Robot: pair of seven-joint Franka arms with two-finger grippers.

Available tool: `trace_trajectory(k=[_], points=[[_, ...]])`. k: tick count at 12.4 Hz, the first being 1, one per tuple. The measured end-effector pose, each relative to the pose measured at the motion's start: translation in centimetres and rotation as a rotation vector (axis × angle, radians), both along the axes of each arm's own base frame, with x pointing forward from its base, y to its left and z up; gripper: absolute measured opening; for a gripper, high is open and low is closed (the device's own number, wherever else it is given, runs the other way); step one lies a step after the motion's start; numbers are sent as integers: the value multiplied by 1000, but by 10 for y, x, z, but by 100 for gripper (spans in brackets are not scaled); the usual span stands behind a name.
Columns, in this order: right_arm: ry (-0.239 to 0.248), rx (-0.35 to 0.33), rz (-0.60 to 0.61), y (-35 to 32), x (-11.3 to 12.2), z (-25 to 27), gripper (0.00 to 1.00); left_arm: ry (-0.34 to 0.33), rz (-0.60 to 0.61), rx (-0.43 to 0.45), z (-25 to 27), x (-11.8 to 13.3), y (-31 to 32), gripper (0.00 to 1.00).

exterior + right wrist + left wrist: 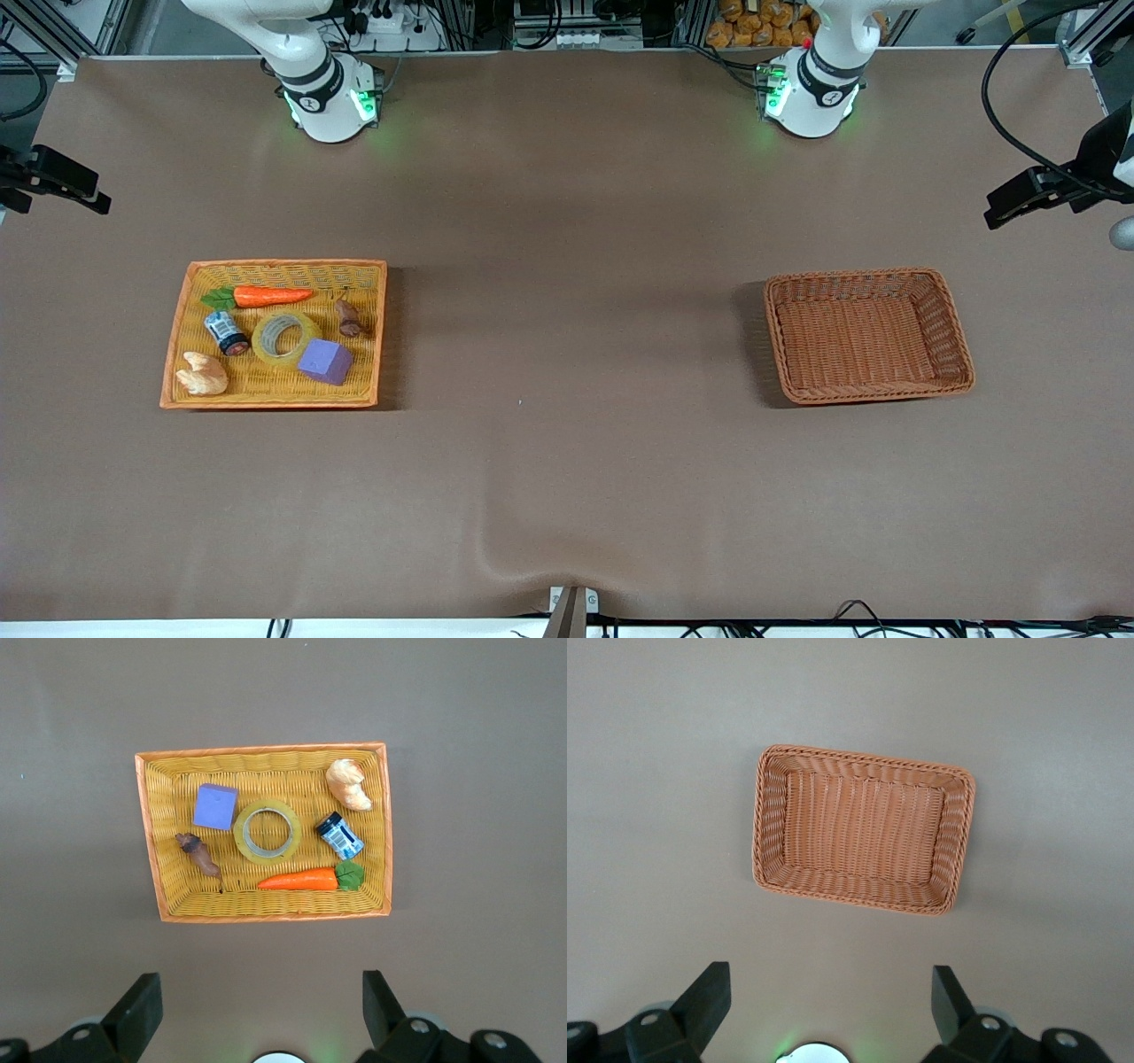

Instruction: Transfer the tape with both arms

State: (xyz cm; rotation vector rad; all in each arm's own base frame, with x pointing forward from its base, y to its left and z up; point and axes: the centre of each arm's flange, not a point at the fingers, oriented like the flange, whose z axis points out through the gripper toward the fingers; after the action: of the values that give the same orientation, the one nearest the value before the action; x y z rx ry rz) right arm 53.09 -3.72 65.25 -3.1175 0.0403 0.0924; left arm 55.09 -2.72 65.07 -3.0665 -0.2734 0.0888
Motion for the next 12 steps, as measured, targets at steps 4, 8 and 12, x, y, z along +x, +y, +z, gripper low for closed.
trace_trajectory(k=[4,8,12], points=[[-1,-2,41,23,14,-19,100,-4,0,-1,-1,1,0,100],[4,-7,59,35,42,-111,100,-13,-2,-3,-7,8,0,100],[85,-10,57,36,47,-205,100,-19,-10,-5,-14,16,0,100]])
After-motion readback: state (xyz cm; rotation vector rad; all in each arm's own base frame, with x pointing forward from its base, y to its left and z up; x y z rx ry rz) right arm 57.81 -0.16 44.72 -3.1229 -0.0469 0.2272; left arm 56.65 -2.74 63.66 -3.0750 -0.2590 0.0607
